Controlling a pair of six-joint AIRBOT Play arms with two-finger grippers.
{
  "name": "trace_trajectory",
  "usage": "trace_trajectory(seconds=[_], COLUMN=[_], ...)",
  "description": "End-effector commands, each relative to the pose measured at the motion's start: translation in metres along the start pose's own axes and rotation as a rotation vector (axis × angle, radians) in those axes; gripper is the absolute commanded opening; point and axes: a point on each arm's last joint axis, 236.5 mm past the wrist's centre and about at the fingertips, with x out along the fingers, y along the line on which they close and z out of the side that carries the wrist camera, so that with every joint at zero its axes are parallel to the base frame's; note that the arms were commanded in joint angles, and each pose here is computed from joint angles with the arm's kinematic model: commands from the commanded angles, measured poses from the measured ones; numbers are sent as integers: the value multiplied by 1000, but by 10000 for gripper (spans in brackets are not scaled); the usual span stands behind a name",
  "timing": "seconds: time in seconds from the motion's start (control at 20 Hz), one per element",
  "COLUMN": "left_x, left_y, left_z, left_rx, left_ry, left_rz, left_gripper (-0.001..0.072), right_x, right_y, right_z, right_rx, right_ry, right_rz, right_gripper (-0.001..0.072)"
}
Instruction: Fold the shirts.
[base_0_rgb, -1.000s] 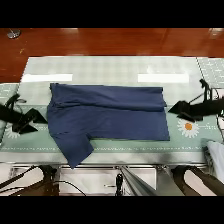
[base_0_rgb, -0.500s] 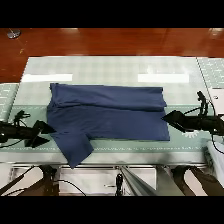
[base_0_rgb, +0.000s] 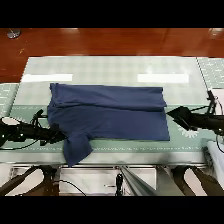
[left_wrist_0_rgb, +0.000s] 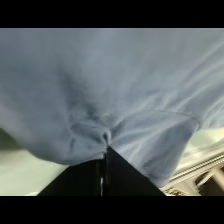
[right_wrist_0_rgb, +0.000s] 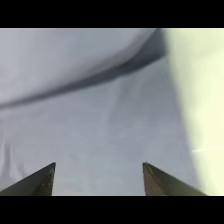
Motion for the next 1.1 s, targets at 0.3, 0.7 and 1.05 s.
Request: trace_trajectory(seconds=[0.3,0.7,1.05], left_x=[-4,-5,-5], left_y=[-28,-31,-31], left_z=[2,1,-2], left_rx=[51,48,49], left_ry=[8,11,22], left_rz=[-75,-86,-90], left_gripper=[23,23,23], right_x=[-6,29,47], right_y=[-75,-61,-54], right_z=[-108,-94,-76], right_rx=[122,133,172], right_ry=[380,371,314], right_rz=[-222,-125,-59], right_gripper=[626,626,626])
